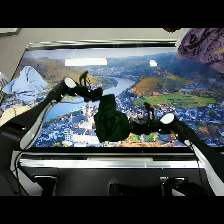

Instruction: Fold the clothes and pants, and hang the long-sleeved shirts on hangers.

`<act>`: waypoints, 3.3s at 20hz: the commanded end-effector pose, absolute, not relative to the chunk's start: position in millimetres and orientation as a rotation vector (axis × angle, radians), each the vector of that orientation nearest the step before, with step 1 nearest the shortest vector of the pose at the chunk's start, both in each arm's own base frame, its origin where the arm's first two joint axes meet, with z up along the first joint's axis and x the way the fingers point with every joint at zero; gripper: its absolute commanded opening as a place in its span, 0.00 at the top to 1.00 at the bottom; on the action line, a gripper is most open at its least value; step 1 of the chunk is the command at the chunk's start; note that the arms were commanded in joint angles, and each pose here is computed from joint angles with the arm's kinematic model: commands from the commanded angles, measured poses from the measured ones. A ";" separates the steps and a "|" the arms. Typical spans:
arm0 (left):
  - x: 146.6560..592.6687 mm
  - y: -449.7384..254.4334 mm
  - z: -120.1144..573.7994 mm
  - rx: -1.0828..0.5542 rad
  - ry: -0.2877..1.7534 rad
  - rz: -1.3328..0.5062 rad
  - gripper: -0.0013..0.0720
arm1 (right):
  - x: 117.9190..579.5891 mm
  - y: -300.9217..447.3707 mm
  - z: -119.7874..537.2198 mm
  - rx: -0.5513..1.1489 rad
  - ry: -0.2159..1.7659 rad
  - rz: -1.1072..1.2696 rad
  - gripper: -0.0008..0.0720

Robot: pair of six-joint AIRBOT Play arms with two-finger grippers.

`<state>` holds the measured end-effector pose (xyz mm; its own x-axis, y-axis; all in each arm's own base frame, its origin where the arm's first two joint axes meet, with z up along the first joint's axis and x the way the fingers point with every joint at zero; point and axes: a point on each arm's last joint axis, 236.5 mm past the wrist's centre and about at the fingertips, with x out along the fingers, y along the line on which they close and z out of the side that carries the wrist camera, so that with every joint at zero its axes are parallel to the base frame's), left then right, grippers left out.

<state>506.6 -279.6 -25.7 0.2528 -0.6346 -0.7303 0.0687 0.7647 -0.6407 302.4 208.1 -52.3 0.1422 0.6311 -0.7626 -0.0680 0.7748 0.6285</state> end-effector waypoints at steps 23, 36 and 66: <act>344.3 -42.5 408.8 -0.256 0.387 -0.044 0.97 | 333.9 93.1 384.0 0.092 0.351 0.275 0.94; 459.1 -54.0 -56.5 -0.166 1.398 0.193 0.96 | 529.7 212.1 -7.7 0.557 1.134 0.294 0.94; 447.5 23.6 30.8 -0.312 1.336 0.277 0.04 | 529.4 71.7 -109.7 0.783 1.215 0.363 0.33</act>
